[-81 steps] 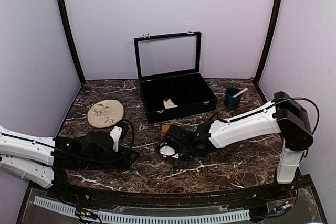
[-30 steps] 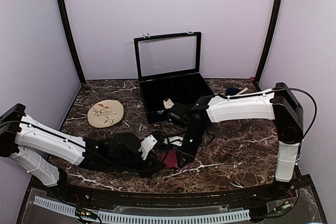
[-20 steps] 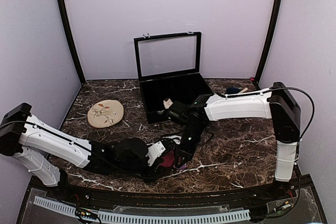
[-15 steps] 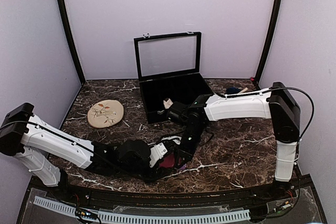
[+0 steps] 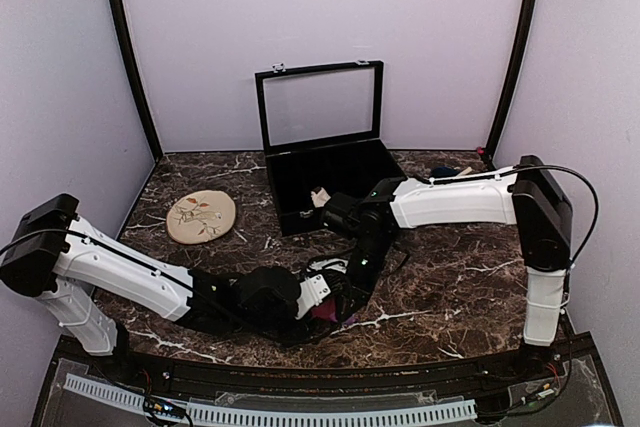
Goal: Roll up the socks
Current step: Roll the sock at the center of the board.
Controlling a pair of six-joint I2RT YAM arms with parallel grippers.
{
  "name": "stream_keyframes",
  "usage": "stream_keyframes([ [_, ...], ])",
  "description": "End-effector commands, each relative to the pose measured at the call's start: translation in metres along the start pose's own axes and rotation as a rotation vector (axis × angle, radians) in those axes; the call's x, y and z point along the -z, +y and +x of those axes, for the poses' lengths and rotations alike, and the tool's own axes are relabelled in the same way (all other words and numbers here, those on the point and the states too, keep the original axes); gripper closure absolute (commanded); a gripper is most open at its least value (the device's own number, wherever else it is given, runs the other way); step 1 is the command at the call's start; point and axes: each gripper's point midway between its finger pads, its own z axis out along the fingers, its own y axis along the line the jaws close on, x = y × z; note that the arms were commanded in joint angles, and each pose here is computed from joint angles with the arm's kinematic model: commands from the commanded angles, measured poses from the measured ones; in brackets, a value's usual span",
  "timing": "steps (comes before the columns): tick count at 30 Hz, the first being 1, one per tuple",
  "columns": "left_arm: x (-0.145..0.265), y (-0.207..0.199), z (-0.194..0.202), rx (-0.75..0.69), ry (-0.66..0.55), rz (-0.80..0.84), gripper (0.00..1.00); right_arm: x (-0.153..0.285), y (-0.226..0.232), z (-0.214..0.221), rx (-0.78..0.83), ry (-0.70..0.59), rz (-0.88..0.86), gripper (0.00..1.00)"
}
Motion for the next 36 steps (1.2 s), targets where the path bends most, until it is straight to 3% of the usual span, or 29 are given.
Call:
stream_keyframes([
  [1,-0.003,-0.004,-0.001,-0.038,0.016,0.007,0.53,0.007,0.007,-0.006,0.016,-0.02,-0.028,1.0],
  [9,-0.007,-0.014,0.008,-0.049,0.054,0.065,0.7,0.009,0.003,-0.007,0.006,-0.022,-0.026,1.0],
  [13,-0.009,-0.017,0.013,-0.044,0.077,0.075,0.74,0.011,0.004,-0.009,0.006,-0.024,-0.028,1.0],
  [23,-0.013,-0.009,0.024,-0.03,0.131,0.024,0.64,0.012,0.004,-0.009,0.001,-0.022,-0.026,1.0],
  [36,-0.016,-0.008,0.032,-0.021,0.157,0.013,0.67,0.012,0.003,-0.006,-0.006,-0.016,-0.028,1.0],
])
